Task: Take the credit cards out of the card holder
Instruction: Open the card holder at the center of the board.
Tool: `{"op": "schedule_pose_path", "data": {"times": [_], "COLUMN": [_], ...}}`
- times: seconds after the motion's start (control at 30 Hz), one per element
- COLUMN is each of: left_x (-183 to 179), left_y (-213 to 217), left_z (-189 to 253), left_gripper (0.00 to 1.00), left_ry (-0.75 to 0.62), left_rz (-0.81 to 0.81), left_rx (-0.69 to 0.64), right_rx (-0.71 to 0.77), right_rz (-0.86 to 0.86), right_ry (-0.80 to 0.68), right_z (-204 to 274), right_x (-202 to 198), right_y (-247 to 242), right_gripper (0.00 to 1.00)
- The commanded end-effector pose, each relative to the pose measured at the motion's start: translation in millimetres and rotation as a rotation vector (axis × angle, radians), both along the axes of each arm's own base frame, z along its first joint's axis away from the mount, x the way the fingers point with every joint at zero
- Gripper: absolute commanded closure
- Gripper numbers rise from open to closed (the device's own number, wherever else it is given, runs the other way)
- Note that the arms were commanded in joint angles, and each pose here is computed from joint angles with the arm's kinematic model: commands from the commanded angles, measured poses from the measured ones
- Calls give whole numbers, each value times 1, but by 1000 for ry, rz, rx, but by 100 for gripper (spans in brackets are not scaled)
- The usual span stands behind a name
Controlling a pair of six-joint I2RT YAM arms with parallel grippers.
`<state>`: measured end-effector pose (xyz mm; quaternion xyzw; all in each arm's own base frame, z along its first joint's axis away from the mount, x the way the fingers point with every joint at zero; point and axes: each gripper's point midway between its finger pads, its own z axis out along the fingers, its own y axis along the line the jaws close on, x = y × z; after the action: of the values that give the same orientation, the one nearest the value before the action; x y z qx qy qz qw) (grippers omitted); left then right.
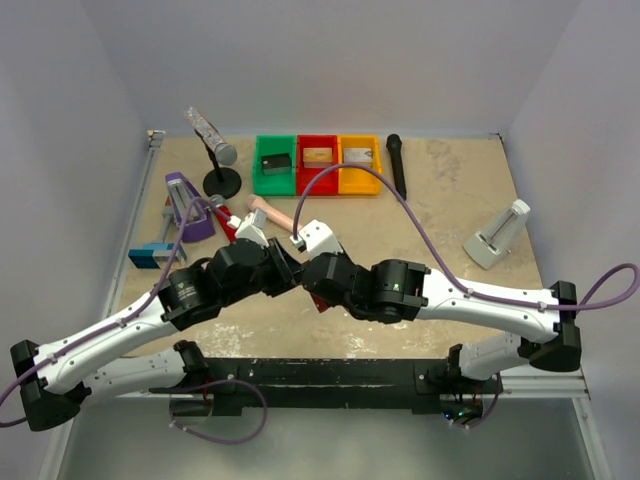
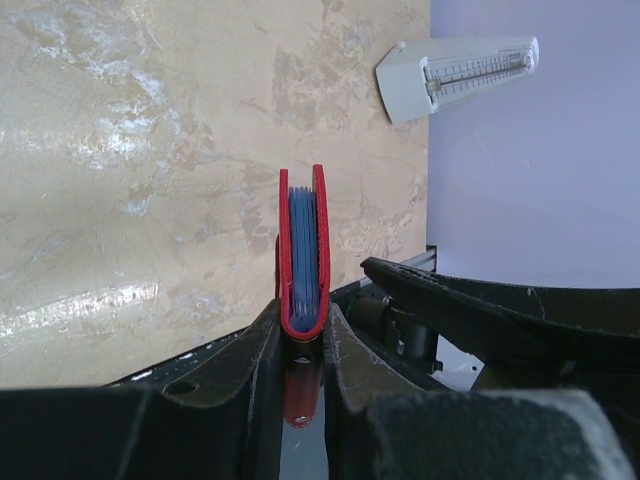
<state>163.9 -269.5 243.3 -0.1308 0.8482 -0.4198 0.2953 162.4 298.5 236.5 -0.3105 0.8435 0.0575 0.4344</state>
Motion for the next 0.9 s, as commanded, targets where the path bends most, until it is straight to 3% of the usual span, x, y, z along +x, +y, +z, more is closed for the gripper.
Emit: {"op": "schedule_pose_path", "data": {"times": [0.0,0.4,0.53,0.7,0.87], "left_x": [-14,-15,-15,-14,-13], "left_y": [-21,-19,-17,-15,-11], "left_z": [61,62,60,59,56], "left_gripper": [100,100,100,100,100], "left_ry": [-71,-76,-79,-82,-88], "left_rz": [-87,-87,-82,-71,-58], "left_rx": [-225,-235,-229,-224,-208], "right_rx": [30,14,15,16,26], "right_rz": [-43,-51,-51,-55,-82], "right_ry": [7,24,26,30,23], "right_z": [4,0,0,0,3], "right_x": [7,11,11,10,11], "right_y": [4,0,-1,-4,-11], "right_gripper": [59,72,81,100,100]}}
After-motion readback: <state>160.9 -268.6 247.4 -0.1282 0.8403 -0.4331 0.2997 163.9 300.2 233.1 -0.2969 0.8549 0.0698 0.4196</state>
